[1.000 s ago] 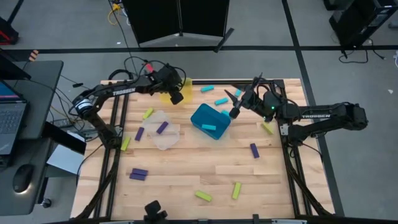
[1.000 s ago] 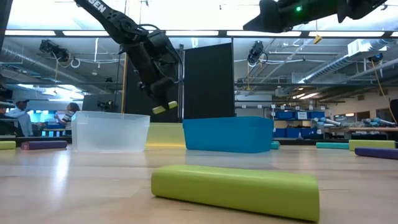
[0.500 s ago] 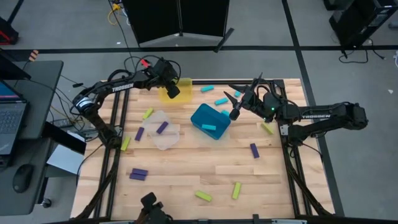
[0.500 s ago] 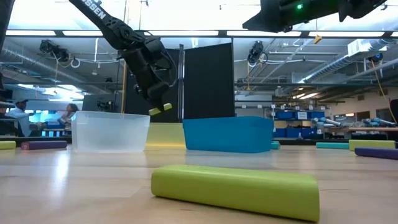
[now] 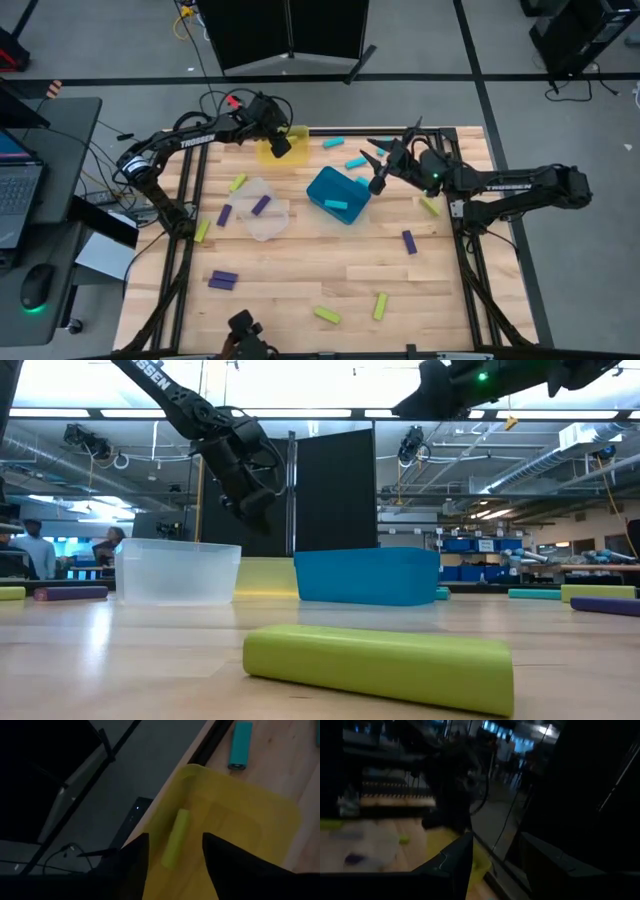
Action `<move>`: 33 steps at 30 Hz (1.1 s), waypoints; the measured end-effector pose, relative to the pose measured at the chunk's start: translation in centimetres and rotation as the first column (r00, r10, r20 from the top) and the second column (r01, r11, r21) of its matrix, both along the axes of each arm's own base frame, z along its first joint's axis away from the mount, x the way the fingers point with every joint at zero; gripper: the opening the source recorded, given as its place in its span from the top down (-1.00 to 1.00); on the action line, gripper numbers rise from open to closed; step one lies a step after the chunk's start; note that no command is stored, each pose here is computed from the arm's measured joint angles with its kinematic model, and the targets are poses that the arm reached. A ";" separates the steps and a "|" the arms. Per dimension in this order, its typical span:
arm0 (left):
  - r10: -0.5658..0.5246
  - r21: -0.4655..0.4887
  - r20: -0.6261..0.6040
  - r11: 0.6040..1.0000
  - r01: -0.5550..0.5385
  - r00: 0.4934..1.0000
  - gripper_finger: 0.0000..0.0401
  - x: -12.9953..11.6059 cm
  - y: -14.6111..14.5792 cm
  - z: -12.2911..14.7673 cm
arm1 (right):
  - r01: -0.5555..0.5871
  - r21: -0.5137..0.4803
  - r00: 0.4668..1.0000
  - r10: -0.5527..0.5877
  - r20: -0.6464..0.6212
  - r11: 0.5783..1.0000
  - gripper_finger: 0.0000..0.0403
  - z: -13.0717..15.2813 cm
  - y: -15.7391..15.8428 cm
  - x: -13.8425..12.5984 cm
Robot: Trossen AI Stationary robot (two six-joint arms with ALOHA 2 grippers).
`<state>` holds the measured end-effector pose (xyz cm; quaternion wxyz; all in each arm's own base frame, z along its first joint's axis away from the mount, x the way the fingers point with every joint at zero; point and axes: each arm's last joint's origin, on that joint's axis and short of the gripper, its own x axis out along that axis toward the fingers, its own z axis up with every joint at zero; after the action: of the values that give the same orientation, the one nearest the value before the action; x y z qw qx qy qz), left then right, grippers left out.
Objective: Sort blocks
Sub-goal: Put the violet block into the transparent bin
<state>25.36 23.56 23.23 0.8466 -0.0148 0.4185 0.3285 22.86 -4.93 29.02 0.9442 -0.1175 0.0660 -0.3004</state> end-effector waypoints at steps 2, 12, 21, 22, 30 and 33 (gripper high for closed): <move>0.003 -0.016 -0.014 1.000 -0.003 1.000 0.00 -0.1 -0.1 -0.2 | 0.004 0.038 0.999 -0.002 -0.034 0.999 0.14 -0.3 0.1 -0.4; 0.016 -0.009 0.028 1.000 -0.016 0.999 -0.02 0.1 0.0 0.1 | -0.076 0.524 0.936 0.242 -0.256 0.848 0.12 -3.1 2.0 -4.7; 0.034 0.026 0.116 0.999 -0.037 0.993 -0.02 0.6 0.3 0.7 | 0.136 0.714 0.832 0.312 -0.458 0.687 -0.04 -5.9 5.0 -6.2; 0.035 0.029 0.125 0.999 -0.039 0.992 -0.02 0.7 0.3 0.7 | 0.167 0.725 0.816 0.318 -0.482 0.668 -0.07 -6.2 5.4 -6.4; 0.031 0.060 0.163 0.997 -0.041 0.986 -0.02 0.9 0.5 1.1 | 0.399 0.721 0.755 0.243 -0.609 0.567 -0.26 -7.8 8.2 -7.4; 0.029 0.070 0.176 0.997 -0.042 0.984 -0.02 1.0 0.6 1.3 | 0.463 0.721 0.770 0.169 -0.615 0.516 -0.32 -8.2 8.8 -7.2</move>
<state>26.31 24.11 24.48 0.8739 -0.0200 0.3301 0.3562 15.71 3.84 20.79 0.7700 0.2696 0.5176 -0.2579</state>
